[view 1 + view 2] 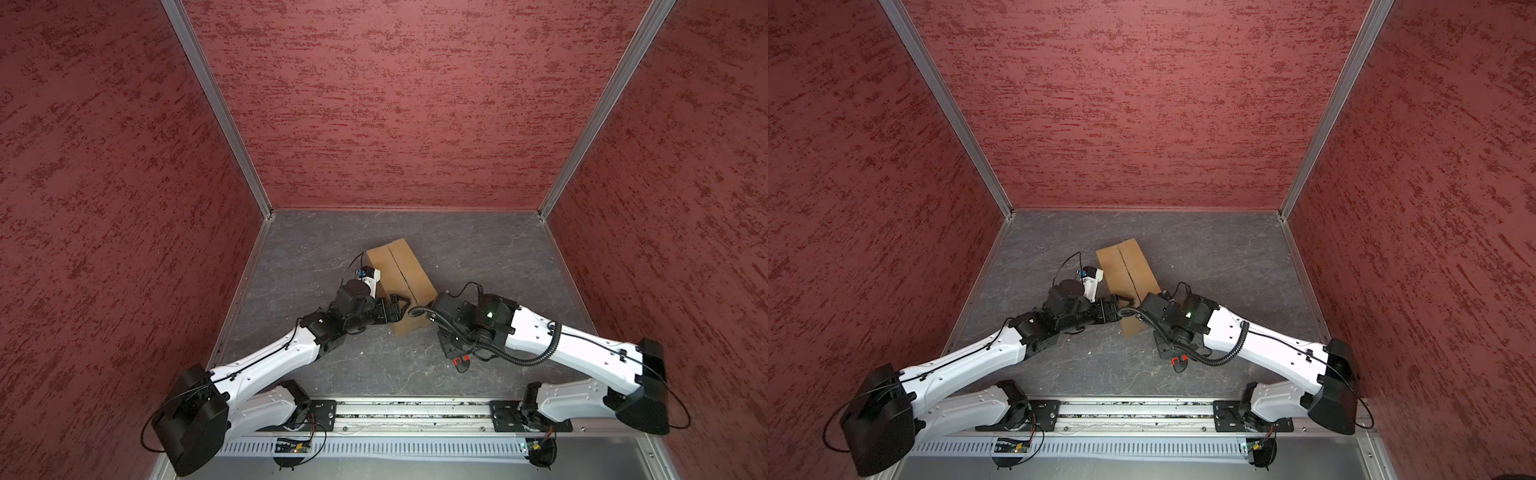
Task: Unpack the express box
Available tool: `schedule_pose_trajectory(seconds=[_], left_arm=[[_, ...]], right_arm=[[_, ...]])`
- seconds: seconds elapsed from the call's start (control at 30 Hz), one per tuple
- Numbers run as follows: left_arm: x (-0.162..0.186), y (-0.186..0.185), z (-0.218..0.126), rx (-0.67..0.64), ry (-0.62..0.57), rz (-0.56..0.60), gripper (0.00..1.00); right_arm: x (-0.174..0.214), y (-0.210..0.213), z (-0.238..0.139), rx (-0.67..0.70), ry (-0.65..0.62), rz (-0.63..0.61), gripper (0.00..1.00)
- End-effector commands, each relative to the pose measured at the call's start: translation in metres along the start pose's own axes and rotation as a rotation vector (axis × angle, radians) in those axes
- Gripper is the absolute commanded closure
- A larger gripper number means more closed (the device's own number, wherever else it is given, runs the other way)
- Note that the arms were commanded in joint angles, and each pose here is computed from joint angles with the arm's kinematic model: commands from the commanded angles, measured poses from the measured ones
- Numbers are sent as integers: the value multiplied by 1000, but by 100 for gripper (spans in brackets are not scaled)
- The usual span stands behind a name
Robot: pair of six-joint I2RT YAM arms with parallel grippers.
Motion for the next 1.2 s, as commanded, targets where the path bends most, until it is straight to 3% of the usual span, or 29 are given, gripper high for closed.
schedule_pose_trajectory(seconds=[0.0,1.17], left_arm=[[3,-3,3,22,4,3,0],[2,-4,2,21,-3,5,0]], right_arm=[[-7,0,-10,-18,-22,18,95],[-5,-8,-8,-12,-20,24,95]])
Point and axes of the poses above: each gripper's point midway between its finger pads, its own z axis out along the fingers, its own y axis along the line the jaws close on, x = y × z, the point moved 1 cm from there along -z, back along the fingers, and after that the axes turned 11 degrees about z, right-handed, at the moved point
